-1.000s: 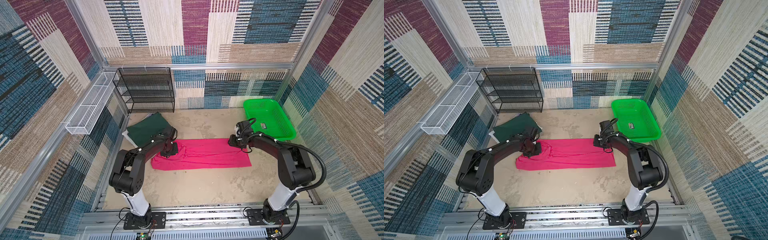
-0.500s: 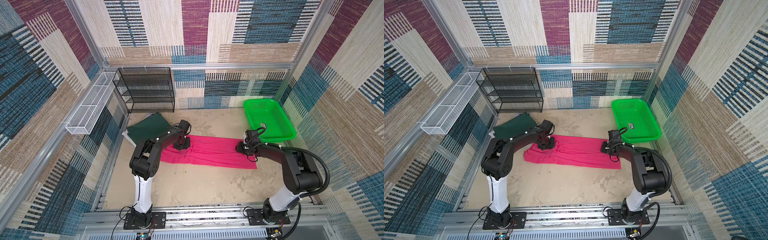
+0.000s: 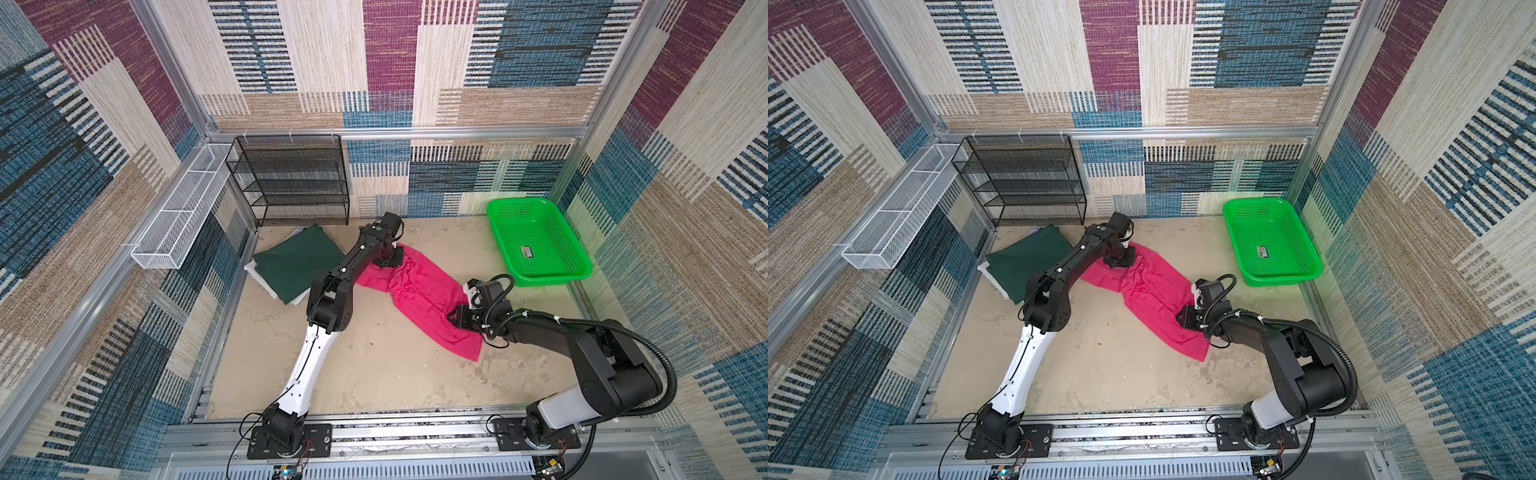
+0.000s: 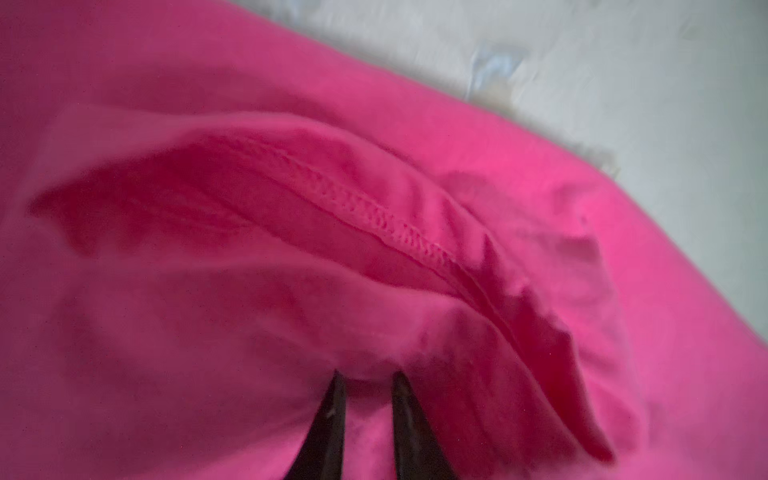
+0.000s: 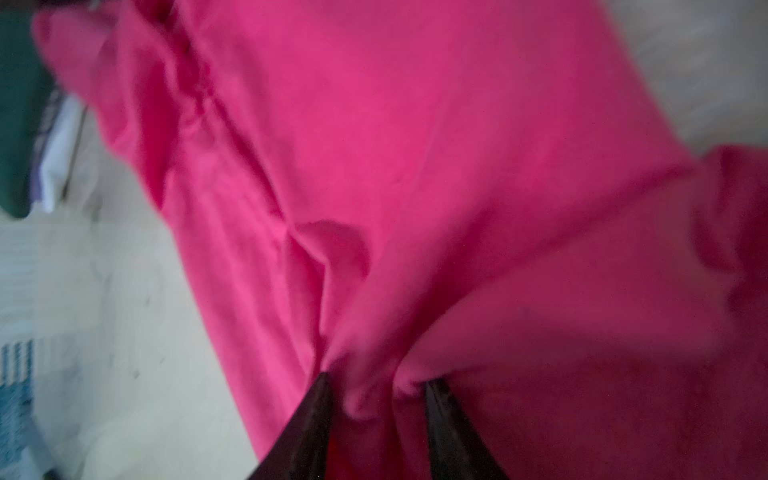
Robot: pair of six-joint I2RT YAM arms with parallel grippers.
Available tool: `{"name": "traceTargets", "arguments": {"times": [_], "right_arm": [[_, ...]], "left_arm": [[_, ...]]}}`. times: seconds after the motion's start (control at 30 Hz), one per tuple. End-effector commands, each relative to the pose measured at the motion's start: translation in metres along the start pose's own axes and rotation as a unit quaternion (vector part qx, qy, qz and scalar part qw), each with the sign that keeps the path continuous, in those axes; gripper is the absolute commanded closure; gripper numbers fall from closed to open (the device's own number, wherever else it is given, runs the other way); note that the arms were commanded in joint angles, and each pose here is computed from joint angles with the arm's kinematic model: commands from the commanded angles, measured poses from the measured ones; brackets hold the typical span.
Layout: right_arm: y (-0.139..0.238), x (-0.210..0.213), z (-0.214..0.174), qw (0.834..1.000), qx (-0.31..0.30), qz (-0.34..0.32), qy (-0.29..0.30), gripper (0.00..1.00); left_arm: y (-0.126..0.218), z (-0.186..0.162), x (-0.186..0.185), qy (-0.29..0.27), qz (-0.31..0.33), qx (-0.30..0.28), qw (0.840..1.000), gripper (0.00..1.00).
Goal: Fold and stack the t-shirts
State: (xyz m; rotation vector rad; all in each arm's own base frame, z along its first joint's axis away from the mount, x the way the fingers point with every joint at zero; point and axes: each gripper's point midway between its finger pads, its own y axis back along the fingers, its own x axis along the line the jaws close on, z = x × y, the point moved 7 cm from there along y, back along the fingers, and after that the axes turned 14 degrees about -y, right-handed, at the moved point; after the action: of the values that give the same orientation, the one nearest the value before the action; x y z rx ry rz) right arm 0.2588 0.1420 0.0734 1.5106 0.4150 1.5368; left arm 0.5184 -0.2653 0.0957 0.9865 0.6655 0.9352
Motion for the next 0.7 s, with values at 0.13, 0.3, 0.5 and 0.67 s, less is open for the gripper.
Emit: {"name": "traceTargets", "arguments": {"times": [0.13, 0.3, 0.5, 0.67], "right_arm": [[0.005, 0.002, -0.113, 0.973, 0.214, -0.036, -0.078, 0.62], [0.012, 0.018, -0.143, 0.965, 0.250, -0.031, -0.073, 0.61], [0.017, 0.053, -0.120, 0.979, 0.202, -0.010, -0.026, 0.56], [0.033, 0.090, -0.081, 0.993, 0.115, -0.016, 0.018, 0.59]], "left_arm": [[-0.021, -0.001, 0.005, -0.074, 0.015, -0.002, 0.997, 0.70], [-0.011, 0.029, 0.018, -0.073, 0.018, -0.076, 0.994, 0.60], [0.016, 0.056, 0.014, -0.086, -0.021, -0.152, 0.984, 0.57], [0.071, 0.060, 0.006, -0.076, -0.041, -0.185, 0.979, 0.58]]}}
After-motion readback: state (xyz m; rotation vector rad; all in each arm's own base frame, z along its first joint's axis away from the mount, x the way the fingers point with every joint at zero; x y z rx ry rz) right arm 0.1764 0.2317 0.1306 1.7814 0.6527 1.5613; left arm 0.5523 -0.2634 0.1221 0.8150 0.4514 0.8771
